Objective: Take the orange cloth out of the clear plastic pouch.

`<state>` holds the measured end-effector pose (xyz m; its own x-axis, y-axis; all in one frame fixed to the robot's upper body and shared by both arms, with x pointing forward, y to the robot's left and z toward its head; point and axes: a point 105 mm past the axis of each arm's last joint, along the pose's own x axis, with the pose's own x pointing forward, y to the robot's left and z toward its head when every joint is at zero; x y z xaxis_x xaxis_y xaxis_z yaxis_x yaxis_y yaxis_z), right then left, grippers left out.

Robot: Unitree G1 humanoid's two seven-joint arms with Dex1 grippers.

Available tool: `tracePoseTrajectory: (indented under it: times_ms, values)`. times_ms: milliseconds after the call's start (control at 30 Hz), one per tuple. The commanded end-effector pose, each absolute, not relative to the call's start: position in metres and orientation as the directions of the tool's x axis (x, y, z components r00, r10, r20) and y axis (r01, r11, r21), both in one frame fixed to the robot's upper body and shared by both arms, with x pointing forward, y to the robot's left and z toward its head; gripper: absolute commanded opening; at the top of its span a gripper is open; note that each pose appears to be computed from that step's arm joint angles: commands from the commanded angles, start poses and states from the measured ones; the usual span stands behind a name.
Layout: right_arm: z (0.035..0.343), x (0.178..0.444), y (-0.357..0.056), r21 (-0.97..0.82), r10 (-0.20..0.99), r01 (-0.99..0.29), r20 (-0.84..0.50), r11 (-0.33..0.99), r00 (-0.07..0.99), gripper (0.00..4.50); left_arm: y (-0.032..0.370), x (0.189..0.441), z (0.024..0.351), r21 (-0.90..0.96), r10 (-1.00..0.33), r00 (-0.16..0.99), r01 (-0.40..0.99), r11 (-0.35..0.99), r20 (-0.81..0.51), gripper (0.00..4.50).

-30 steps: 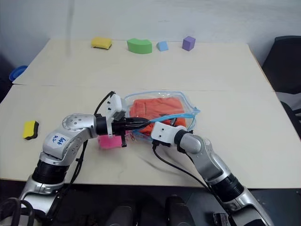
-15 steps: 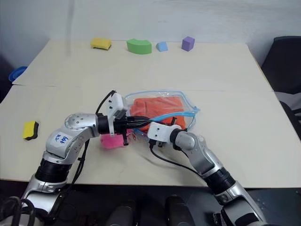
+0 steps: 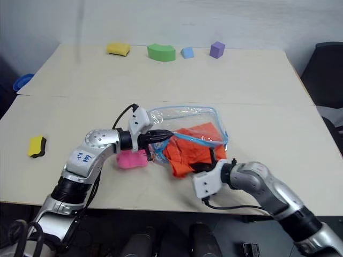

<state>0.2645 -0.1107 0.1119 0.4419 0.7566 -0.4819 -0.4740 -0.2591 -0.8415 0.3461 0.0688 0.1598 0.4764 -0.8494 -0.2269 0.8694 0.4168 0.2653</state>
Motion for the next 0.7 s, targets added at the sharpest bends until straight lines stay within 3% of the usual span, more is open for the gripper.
tracePoseTrajectory:
  times_ms: [33,200,333,500,600,700]
  values:
    - [0.121,0.232,-0.124,-0.817,0.781,-0.444,-0.531,-0.368,0.330,0.03,0.079,0.362,0.171,0.325,-0.805,0.561,0.811,0.486,-0.196,0.00]
    - [0.107,0.210,-0.172,-0.713,0.690,-0.541,-0.659,-0.446,0.300,0.03,0.084,0.370,0.173,0.346,-0.784,0.592,0.786,0.512,-0.186,0.00]
    - [0.101,0.217,-0.227,-0.680,0.581,-0.634,-0.701,-0.368,0.414,0.03,0.089,0.355,0.170,0.366,-0.820,0.527,0.825,0.430,-0.224,0.00]
    - [0.121,0.252,-0.284,-0.776,0.463,-0.627,-0.581,-0.066,0.670,0.03,0.101,0.314,0.156,0.338,-0.871,0.362,0.908,0.249,-0.331,0.00]
    - [0.138,0.280,-0.291,-0.826,0.432,-0.535,-0.423,0.179,0.797,0.03,0.113,0.294,0.148,0.315,-0.869,0.301,0.932,0.180,-0.393,0.00]
    - [0.139,0.301,-0.281,-0.814,0.415,-0.482,-0.336,0.323,0.845,0.03,0.119,0.279,0.145,0.295,-0.867,0.256,0.946,0.134,-0.427,0.00]
